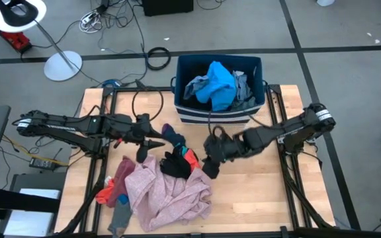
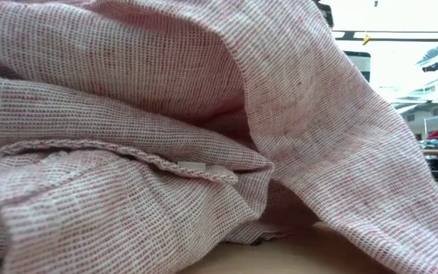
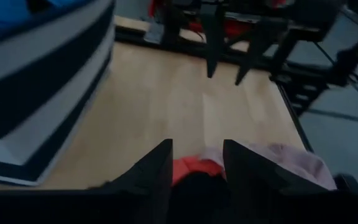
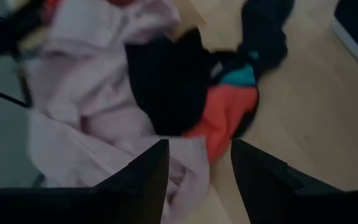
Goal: Sort clothes
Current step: Put the black boxer into the blue bin, then put the pink polo shirt into the blue bin
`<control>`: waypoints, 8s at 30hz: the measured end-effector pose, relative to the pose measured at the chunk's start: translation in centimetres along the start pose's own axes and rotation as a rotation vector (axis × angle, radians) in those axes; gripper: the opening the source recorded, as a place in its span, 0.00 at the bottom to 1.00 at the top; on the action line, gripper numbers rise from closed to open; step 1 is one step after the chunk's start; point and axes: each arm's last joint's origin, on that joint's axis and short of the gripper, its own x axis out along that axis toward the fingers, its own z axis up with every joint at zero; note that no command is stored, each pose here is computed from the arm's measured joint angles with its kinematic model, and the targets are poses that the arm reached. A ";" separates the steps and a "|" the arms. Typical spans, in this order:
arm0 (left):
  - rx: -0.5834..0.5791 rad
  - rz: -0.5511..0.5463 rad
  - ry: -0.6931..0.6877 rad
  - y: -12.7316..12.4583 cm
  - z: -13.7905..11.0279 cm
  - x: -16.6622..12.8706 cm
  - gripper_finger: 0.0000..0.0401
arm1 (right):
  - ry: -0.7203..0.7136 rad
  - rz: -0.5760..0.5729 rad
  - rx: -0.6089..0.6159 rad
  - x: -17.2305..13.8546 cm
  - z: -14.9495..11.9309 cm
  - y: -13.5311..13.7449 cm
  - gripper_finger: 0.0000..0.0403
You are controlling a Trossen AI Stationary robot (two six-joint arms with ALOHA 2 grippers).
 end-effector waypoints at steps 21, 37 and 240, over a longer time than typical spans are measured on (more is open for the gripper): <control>-0.151 -0.103 0.488 -3.6 -5.7 6.0 0.37 | 0.024 -0.178 0.064 1.0 -8.5 0.8 0.41; -0.089 0.126 0.569 -4.6 -7.7 9.8 0.37 | 0.023 -0.329 -0.017 -1.3 -11.4 0.4 0.39; -0.161 0.422 0.558 -7.8 12.2 4.2 0.35 | -0.205 0.224 0.279 3.1 -15.0 -10.9 0.22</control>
